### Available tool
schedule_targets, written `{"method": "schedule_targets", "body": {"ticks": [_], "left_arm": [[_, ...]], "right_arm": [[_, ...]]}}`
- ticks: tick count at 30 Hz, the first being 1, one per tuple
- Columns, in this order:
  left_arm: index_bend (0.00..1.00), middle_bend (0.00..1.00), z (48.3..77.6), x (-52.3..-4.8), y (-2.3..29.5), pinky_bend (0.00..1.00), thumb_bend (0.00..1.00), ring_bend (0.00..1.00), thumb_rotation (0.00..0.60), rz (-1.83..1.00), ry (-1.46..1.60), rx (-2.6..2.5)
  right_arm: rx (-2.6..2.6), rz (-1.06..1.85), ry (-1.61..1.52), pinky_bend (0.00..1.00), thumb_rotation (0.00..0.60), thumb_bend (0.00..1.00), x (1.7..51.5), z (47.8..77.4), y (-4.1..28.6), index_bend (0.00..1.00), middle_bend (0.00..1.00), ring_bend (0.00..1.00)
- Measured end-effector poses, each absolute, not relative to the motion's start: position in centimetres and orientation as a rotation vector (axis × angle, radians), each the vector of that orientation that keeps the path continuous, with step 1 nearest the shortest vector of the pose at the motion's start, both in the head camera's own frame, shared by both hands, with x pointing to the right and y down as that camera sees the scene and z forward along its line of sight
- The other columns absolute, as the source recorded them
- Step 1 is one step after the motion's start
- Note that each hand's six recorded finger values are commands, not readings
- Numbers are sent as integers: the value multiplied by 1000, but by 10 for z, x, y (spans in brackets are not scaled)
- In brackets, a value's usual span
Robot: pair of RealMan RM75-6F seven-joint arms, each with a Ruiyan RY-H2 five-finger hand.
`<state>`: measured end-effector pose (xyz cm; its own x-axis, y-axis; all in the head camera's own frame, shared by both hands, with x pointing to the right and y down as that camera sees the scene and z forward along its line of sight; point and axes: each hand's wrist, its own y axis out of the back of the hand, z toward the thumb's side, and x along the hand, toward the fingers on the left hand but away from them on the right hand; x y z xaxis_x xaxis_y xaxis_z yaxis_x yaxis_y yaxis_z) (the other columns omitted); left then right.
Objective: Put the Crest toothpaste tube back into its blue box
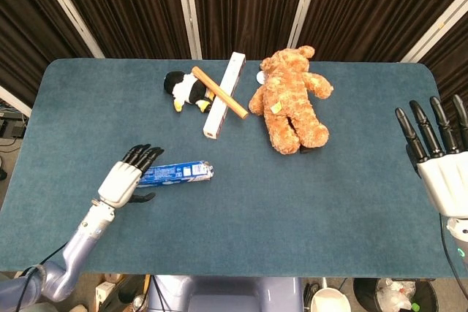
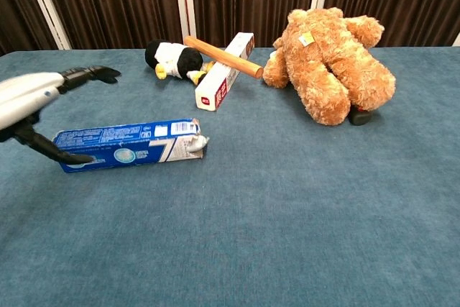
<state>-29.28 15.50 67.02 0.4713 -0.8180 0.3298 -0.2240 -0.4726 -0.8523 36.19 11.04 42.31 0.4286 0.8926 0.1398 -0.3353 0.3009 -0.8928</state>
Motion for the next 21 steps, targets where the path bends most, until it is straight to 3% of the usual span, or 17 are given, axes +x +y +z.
{"method": "schedule_targets", "body": {"ticks": [11, 21], "left_arm": [[49, 47, 576, -363, 162, 57, 153, 36, 600, -1049, 1099, -1758], [0, 14, 544, -419, 209, 23, 153, 0, 600, -1141, 1117, -1560]], "right_arm": [[-1206, 1178, -873, 63, 600, 405, 389, 459, 155, 0, 85, 17], [-1402, 1399, -1018, 63, 600, 406, 420, 496, 221, 0, 43, 0]]}}
